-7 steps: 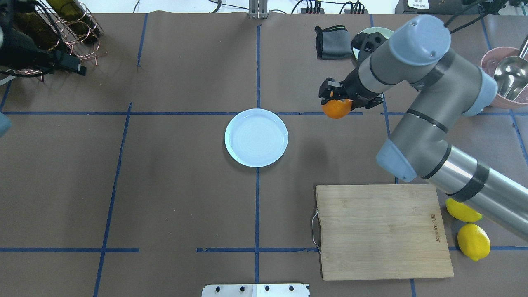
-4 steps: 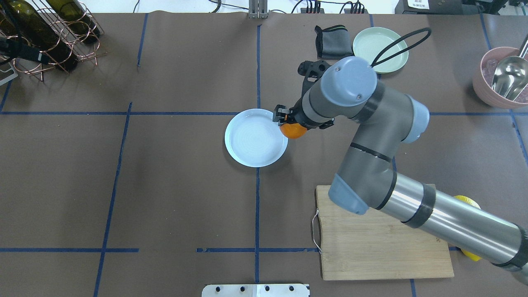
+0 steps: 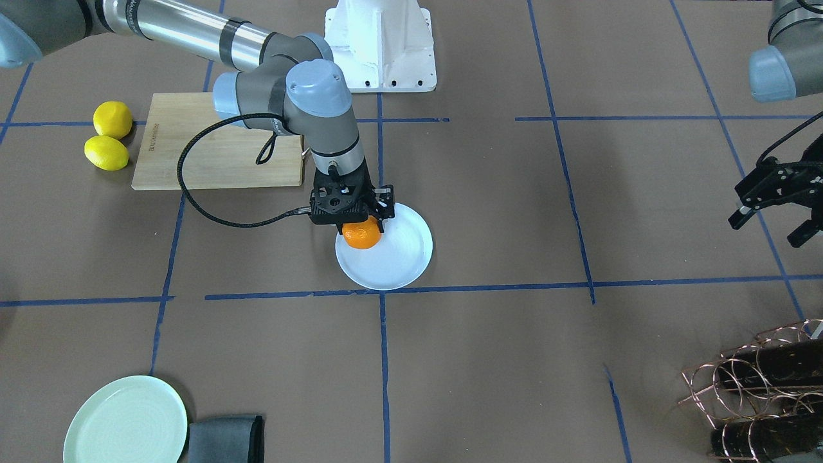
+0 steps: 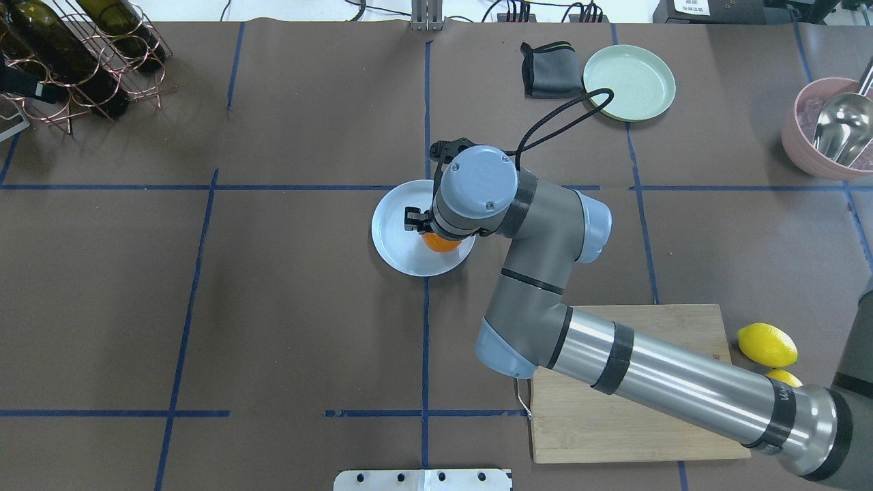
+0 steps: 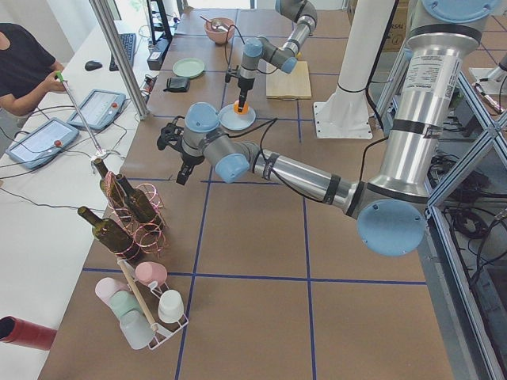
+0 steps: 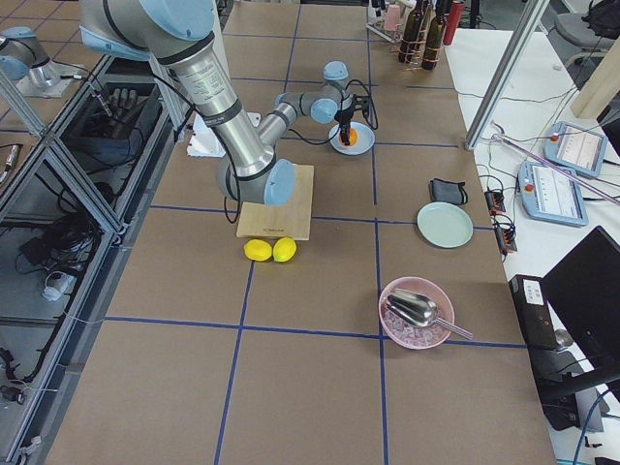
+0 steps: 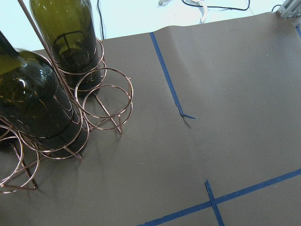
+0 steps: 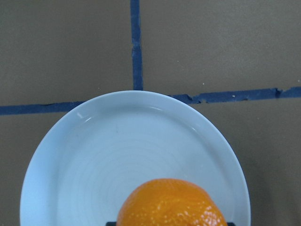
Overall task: Pick orange to plate
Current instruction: 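Lower the orange onto the plate and open the right gripper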
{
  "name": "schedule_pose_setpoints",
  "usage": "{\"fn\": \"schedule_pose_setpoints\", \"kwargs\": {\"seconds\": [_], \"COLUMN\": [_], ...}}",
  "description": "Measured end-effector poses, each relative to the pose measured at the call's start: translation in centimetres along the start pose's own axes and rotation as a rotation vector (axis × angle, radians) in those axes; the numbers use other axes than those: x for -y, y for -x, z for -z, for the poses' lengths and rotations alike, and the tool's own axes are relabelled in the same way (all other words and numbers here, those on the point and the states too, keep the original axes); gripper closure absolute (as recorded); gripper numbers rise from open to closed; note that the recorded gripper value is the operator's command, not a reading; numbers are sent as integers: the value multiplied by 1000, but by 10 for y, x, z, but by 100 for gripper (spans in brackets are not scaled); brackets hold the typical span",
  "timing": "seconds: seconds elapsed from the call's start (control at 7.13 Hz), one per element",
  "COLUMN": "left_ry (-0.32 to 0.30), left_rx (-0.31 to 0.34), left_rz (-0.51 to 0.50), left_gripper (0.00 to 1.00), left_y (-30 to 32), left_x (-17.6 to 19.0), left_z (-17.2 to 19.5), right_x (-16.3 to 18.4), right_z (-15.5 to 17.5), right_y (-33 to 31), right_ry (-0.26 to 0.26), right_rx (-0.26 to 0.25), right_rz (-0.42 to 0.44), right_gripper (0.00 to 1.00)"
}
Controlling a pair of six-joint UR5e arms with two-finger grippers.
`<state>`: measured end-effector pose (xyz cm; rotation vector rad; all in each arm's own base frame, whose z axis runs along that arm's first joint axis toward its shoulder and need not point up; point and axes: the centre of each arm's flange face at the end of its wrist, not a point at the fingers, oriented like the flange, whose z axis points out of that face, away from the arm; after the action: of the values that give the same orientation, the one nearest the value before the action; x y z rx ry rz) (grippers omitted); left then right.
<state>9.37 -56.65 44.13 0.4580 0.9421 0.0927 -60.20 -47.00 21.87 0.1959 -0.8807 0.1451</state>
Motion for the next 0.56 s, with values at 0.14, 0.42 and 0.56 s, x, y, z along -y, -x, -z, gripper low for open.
{"fn": "schedule_pose_setpoints", "kwargs": {"seconds": [0.14, 0.42, 0.56], "left_ry": [11, 27, 37], "left_rx": [6, 15, 19], "left_rz": [10, 26, 29], "left_gripper": [0, 0, 0], "left_y": [5, 14, 19], "left_x": [-3, -7, -12], "left_z": [-3, -9, -12], "right_x": [3, 10, 21], "right_z": [-2, 4, 15], "right_y": [8, 15, 13], "right_ry": [-3, 0, 18], "right_rx": [-1, 7, 8], "right_rz": [-4, -22, -42], "right_gripper": [0, 0, 0]}}
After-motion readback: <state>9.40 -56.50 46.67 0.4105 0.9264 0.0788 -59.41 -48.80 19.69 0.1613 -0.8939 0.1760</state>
